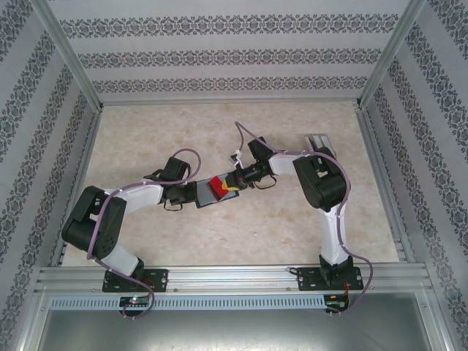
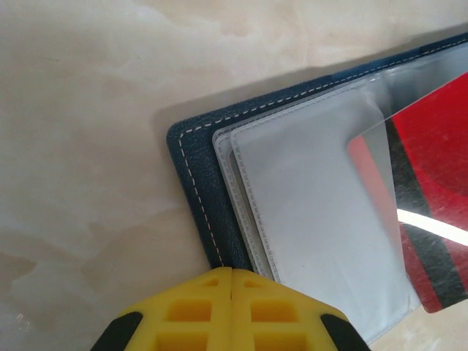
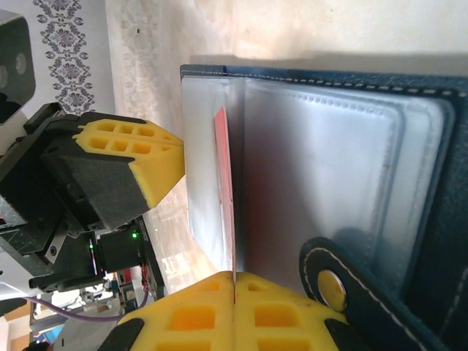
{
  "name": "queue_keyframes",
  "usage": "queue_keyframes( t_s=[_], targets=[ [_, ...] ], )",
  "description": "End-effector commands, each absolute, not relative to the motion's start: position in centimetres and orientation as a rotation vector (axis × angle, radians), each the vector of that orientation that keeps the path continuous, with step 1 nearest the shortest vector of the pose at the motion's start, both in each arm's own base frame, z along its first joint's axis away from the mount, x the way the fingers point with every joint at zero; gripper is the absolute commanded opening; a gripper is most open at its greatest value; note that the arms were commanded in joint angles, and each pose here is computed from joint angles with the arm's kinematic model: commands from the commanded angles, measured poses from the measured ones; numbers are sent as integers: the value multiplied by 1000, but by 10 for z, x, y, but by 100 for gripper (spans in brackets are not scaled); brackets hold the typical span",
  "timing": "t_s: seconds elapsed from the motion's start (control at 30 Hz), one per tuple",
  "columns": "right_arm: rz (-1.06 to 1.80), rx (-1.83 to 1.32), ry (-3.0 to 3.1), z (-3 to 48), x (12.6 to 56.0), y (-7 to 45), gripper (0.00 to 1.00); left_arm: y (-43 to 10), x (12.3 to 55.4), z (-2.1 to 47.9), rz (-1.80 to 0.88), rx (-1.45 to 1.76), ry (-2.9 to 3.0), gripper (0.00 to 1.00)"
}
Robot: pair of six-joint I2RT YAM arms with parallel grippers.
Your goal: Put the credit cards into the card holder
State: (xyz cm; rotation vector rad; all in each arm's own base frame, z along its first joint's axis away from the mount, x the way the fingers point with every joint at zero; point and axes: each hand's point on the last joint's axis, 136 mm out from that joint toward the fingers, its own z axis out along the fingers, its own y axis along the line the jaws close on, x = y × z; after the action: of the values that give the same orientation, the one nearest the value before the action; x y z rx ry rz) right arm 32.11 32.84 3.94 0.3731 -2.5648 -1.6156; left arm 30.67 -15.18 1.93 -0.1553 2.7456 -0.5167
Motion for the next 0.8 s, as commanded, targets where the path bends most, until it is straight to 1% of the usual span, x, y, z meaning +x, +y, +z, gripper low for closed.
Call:
queue_keyframes(
  t_s=[0.0, 0.53, 0.77],
  targets=[
    [-1604, 419, -2557, 39, 317, 338, 0, -141, 294, 3, -447, -153, 2821, 4],
    [-1591, 344, -2668, 35, 334, 339, 1, -140, 291, 2, -456, -173, 2820, 3],
    [-1611, 300, -2666, 33, 333, 345, 2, -140, 290, -1, -460, -181, 2824, 4]
  ],
)
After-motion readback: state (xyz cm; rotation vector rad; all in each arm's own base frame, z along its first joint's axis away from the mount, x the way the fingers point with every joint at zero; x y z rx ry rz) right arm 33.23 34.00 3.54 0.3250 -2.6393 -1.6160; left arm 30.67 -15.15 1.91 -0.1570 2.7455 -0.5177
